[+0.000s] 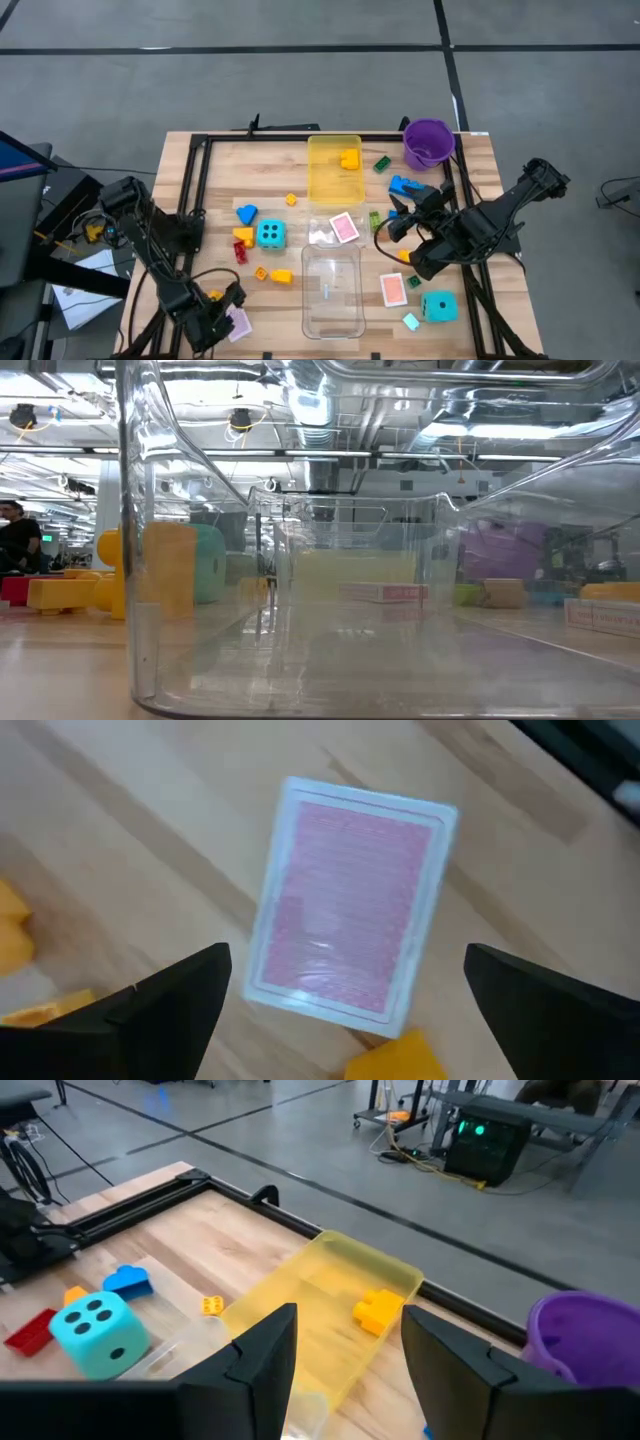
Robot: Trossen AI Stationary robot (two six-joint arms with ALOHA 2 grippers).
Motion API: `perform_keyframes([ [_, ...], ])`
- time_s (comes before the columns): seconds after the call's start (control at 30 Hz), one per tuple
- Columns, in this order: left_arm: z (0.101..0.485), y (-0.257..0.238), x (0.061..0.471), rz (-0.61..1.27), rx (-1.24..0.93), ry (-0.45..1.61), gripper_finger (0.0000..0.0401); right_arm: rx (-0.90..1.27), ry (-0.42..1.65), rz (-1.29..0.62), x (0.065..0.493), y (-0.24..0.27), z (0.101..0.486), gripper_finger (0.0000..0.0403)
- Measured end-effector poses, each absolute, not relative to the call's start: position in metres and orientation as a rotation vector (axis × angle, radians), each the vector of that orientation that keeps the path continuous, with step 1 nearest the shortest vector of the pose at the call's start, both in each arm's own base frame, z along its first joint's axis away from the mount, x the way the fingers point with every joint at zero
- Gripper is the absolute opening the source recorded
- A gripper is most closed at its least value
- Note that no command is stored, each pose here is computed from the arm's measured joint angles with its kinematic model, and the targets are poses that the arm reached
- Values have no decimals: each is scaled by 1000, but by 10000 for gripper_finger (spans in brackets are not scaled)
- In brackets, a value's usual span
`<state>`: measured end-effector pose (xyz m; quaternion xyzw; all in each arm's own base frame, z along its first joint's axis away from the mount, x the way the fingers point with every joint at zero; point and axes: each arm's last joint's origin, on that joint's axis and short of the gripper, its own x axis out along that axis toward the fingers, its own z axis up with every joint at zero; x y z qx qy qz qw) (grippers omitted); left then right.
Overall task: Pick & Place Toys
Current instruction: Put the pink deck of cards into the top transparent bin
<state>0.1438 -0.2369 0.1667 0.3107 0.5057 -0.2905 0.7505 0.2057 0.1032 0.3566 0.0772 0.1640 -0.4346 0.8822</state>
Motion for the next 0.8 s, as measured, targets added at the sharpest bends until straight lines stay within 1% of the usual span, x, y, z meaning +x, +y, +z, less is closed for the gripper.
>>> perform_keyframes([
  [0.1,161,-240,141,-633,789,1081,399,180,332,-901,209,105,356,173],
  [0.17,160,-241,140,-633,812,1066,399,188,336,-898,210,106,355,173],
  [0.43,160,-240,141,-675,833,1069,398,245,346,-881,212,108,355,173],
  [0.8,146,-229,150,-694,761,1092,397,259,339,-877,213,109,355,173],
])
